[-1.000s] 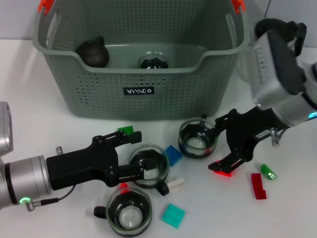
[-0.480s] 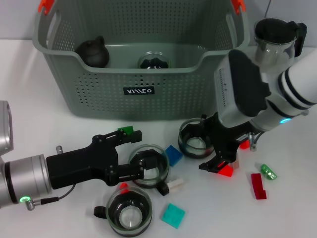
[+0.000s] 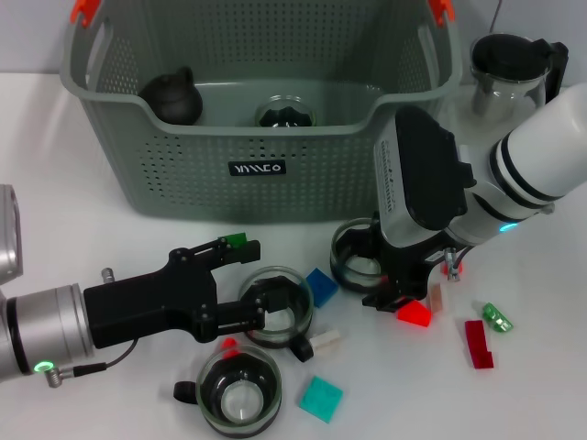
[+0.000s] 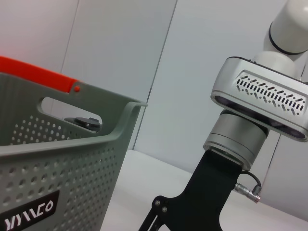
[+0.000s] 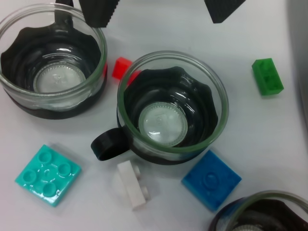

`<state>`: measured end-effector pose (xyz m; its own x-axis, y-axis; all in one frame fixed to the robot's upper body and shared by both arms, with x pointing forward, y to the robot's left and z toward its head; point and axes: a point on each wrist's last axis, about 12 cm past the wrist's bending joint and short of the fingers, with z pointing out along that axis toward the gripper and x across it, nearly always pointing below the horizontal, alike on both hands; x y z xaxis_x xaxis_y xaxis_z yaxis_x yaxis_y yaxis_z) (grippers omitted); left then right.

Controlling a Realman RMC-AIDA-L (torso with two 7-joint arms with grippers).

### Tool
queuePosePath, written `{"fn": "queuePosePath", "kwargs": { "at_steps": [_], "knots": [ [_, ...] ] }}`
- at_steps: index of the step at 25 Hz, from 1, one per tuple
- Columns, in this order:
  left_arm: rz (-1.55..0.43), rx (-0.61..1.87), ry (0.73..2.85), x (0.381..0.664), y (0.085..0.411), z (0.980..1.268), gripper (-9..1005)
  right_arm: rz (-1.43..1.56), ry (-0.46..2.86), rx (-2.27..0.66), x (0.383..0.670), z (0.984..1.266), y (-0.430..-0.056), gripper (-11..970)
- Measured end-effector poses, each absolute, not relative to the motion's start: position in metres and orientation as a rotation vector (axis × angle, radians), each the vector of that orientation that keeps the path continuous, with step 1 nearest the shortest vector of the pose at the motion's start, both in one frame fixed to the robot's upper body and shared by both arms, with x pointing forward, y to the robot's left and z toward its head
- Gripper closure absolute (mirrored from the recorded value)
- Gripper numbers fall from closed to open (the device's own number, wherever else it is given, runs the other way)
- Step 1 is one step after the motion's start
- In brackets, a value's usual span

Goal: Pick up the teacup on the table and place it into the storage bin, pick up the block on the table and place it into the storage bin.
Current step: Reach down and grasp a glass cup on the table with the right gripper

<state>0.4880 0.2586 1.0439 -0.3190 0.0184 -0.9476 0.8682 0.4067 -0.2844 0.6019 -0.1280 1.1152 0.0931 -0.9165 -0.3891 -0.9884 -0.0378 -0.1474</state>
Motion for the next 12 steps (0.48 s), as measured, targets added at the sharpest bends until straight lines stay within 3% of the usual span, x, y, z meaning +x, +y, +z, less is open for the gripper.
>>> {"fn": "queuePosePath", "kwargs": {
  "at_steps": [4,9,12],
  "knots": [
    [-1.065,0.789,1.666,0.488,0.259,1.0439,186,0.262,1.882,-2.015,0.601,1.1152,-0.1275,252],
    [-1.064,0.786,1.667,0.4877,0.2594,1.0437,185,0.263,1.887,-2.028,0.6004,1.1154,-0.1277,496],
    [-1.064,0.784,1.668,0.4871,0.2598,1.0434,185,0.265,1.886,-2.035,0.6001,1.1159,-0.127,563]
  ]
}}
